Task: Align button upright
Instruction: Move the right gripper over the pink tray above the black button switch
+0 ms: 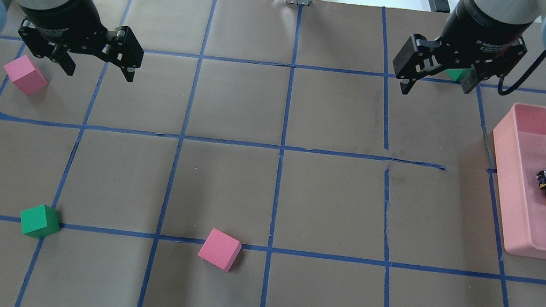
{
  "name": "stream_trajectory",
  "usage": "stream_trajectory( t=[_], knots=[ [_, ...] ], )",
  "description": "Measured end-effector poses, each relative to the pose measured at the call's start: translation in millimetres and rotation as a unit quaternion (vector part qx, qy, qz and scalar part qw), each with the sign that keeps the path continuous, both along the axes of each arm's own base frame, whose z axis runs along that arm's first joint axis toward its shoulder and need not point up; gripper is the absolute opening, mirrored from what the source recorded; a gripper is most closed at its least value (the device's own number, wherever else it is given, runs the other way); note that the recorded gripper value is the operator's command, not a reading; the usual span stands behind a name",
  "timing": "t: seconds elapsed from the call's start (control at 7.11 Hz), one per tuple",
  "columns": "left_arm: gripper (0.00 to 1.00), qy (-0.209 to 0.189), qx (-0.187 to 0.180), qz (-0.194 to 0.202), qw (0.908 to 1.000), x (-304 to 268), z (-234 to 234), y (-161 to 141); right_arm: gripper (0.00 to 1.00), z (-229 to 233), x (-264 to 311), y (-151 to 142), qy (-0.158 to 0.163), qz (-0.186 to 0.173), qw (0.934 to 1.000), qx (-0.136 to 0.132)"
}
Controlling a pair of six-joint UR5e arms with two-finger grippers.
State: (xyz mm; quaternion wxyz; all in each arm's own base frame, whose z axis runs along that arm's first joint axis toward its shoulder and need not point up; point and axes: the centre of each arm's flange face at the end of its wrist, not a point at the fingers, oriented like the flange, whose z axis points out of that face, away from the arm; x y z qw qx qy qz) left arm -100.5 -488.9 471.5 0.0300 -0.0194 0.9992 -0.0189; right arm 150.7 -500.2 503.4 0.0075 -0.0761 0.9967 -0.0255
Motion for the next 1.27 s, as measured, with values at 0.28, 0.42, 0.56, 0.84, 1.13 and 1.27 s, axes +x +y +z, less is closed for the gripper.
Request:
stream_trajectory(
  t=[0.28, 0.42, 0.56, 0.84, 1.13, 1.27],
  knots=[
    [1.00, 0.001, 0.000, 0.000, 1.0000, -0.2, 0.5, 0.8, 1.00, -3.1, -9.2, -3.8, 0.004, -0.006, 1.0000, 0.002],
    [1.00, 0.001, -0.001, 0.000, 1.0000, -0.3, 0.6, 0.9, 1.00, -7.0, -30.3, -11.7, 0.005, -0.013, 0.9999, 0.005],
    [1.00, 0.000, 0.000, 0.000, 1.0000, -0.1, 0.1, 0.8, 1.00, -11.7, -69.6, -21.8, 0.006, -0.033, 0.9994, 0.009],
    [1.00, -0.003, 0.000, -0.001, 1.0000, 0.5, -1.9, -1.1, 1.00, -53.6, -196.0, -48.4, 0.000, -0.070, 0.9966, 0.044],
    [1.00, -0.003, -0.001, 0.000, 1.0000, 0.6, -2.2, -1.8, 1.00, -130.5, -314.7, -68.3, 0.009, -0.068, 0.9963, 0.051],
    [1.00, -0.003, -0.001, 0.000, 1.0000, 0.6, -2.2, -1.9, 1.00, -168.3, -350.2, -68.0, 0.019, -0.071, 0.9962, 0.046]
  ],
)
